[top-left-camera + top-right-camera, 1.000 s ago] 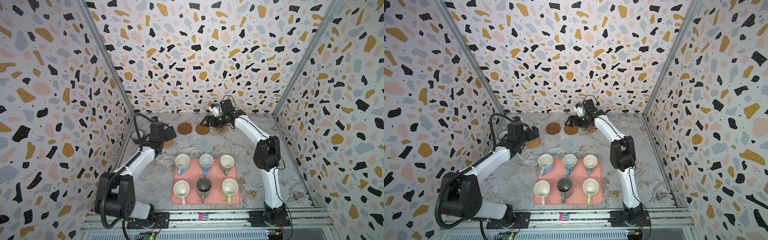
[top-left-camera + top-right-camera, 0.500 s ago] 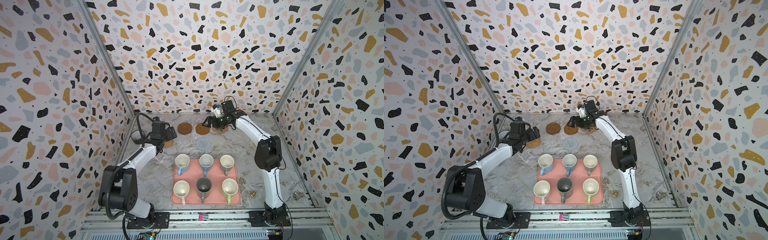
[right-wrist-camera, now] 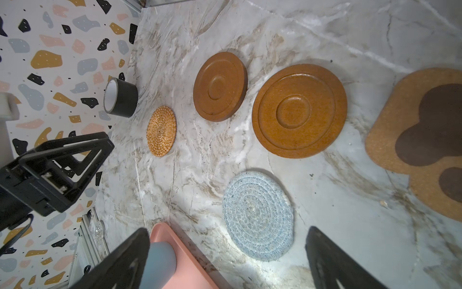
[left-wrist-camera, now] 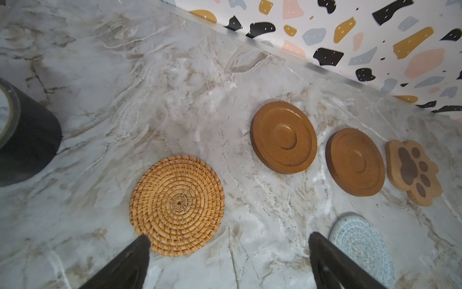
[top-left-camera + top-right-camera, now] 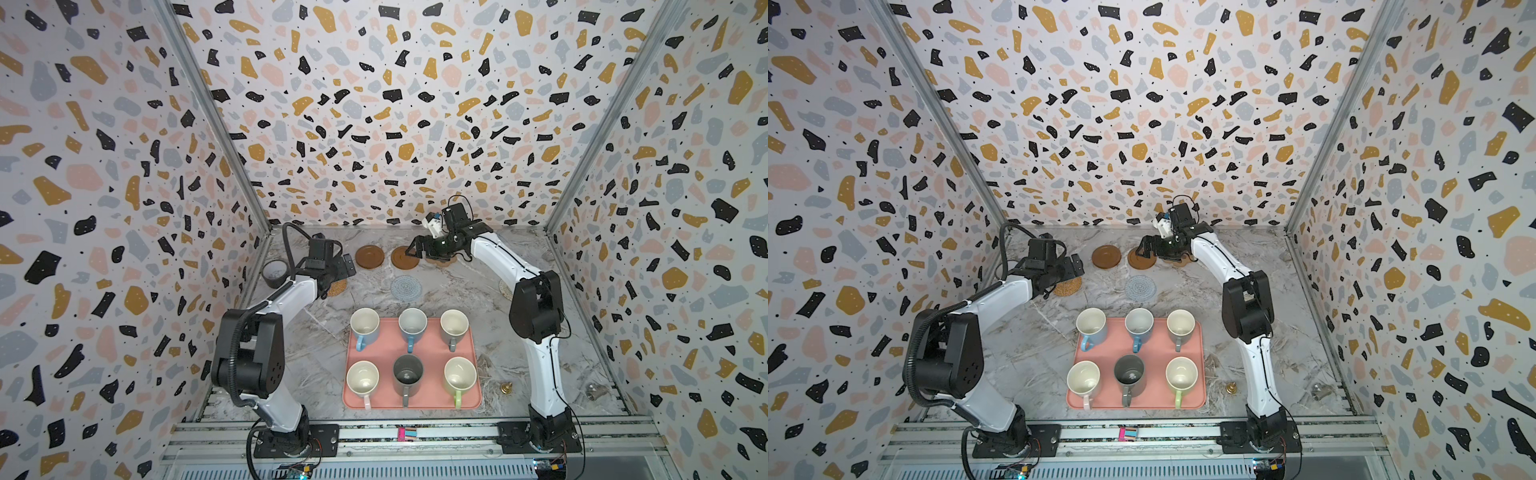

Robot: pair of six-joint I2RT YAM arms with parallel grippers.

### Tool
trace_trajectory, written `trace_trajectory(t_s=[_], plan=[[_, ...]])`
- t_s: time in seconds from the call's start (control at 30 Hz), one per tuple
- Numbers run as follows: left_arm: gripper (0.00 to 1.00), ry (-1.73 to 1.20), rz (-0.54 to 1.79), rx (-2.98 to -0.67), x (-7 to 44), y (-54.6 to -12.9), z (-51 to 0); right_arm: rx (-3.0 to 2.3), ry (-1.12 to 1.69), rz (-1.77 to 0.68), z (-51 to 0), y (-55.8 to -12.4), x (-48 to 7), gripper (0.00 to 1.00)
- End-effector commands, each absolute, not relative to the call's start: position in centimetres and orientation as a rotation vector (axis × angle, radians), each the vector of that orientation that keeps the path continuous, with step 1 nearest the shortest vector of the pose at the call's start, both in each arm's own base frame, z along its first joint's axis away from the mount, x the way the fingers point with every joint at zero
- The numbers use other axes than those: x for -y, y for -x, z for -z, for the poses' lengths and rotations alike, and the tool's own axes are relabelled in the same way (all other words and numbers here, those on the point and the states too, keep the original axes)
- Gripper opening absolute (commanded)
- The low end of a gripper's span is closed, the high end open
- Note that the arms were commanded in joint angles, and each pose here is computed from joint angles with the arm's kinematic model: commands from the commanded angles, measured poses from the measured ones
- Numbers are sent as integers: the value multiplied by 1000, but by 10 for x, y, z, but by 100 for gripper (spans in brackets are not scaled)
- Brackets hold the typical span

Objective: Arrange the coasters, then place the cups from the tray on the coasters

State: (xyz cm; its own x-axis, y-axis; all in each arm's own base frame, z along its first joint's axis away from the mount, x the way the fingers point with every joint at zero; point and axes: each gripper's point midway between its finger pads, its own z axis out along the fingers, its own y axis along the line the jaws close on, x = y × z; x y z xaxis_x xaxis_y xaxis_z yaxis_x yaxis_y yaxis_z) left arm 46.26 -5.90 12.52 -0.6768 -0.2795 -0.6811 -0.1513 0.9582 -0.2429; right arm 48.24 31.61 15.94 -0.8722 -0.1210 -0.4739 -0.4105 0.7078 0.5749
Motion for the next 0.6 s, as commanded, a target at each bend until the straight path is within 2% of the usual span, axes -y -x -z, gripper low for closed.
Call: trace_trajectory(t_s=[0.0,0.17,0.57], plan=[[100,258,206,-2348,58,-470,-125,-2433,427,-979,-196,-478,-314,99],[100,237,220,-2403,59,-477,-110,-2439,421,-980,-192,-475,-312,99],[100,252,421,-2455,63,-490,-79,-2446,425,-981,-189,-472,-311,99]])
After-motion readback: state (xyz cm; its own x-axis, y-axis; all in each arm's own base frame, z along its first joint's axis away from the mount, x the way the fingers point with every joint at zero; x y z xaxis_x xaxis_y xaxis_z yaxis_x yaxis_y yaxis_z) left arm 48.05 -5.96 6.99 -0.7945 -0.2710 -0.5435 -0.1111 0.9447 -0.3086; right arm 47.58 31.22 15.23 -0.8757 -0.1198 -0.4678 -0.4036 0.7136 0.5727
